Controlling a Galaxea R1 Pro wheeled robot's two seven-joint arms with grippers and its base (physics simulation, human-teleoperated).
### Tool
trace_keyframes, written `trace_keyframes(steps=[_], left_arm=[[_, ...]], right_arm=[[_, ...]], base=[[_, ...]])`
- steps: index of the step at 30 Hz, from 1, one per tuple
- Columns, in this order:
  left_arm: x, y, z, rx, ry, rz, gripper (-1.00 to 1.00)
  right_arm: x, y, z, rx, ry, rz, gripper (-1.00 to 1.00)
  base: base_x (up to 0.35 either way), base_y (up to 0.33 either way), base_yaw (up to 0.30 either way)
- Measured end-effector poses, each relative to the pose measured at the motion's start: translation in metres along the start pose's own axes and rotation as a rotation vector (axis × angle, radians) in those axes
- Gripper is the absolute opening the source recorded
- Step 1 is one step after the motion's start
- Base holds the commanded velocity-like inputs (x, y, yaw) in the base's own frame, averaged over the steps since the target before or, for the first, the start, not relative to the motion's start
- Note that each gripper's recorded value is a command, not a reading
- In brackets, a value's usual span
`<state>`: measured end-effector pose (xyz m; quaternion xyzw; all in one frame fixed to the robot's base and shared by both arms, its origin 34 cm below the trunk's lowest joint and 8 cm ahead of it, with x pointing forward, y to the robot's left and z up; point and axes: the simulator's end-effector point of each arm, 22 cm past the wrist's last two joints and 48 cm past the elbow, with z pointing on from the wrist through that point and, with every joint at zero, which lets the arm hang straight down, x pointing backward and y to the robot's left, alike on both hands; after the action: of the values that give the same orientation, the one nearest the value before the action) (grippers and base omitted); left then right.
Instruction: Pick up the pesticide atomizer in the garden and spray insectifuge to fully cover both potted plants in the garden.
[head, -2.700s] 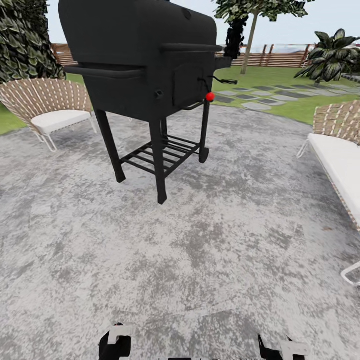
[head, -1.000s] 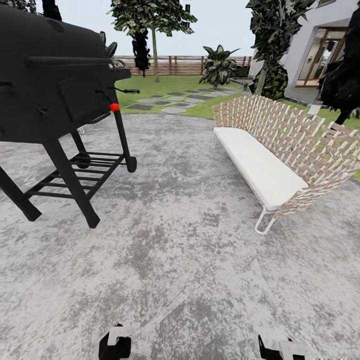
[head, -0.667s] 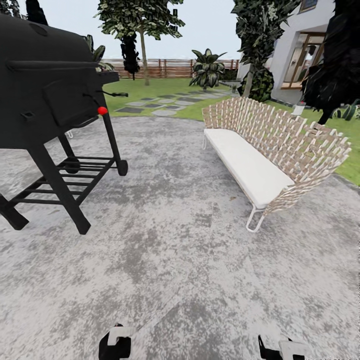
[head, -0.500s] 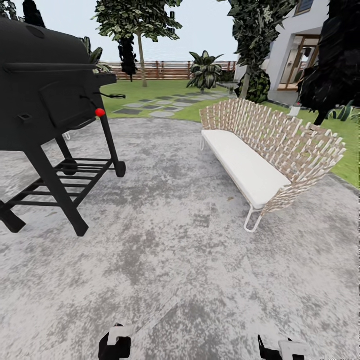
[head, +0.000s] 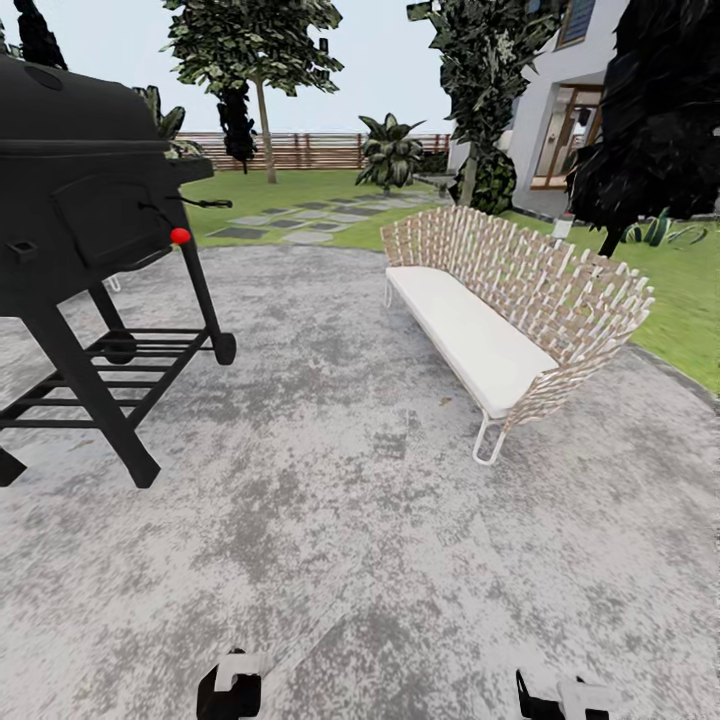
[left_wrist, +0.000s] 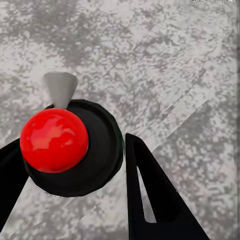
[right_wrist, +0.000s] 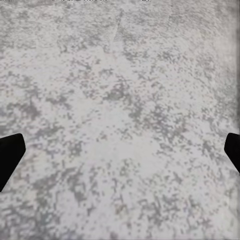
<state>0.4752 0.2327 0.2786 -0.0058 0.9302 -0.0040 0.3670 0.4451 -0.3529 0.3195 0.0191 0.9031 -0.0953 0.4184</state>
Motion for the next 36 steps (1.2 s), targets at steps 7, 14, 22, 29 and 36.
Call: trace_keyframes(steps=[7, 14, 22, 29, 36], left_arm=[[-0.005, 0.0, -0.001, 0.001, -0.01, 0.001, -1.0], [-0.01, 0.0, -0.001, 0.001, -0.021, 0.001, -1.0], [-0.012, -0.001, -0.001, 0.002, -0.025, 0.0, -1.0], [-0.016, -0.001, -0.002, 0.002, -0.034, 0.0, -1.0], [-0.022, -0.001, -0.003, 0.001, -0.045, -0.001, -1.0]], right_arm=[[-0.003, 0.0, 0.0, -0.001, -0.007, 0.001, 1.0], [-0.006, 0.0, -0.001, 0.0, -0.014, 0.002, 1.0], [-0.008, 0.0, -0.001, 0.0, -0.018, 0.002, 1.0], [-0.012, 0.0, -0.001, 0.0, -0.026, 0.004, 1.0], [-0.016, 0.0, -0.001, 0.0, -0.035, 0.005, 1.0]], base=[[0.0, 0.0, -0.091], [0.0, 0.0, -0.008], [0.0, 0.0, 0.0], [0.0, 0.0, 0.0], [0.01, 0.0, 0.0]])
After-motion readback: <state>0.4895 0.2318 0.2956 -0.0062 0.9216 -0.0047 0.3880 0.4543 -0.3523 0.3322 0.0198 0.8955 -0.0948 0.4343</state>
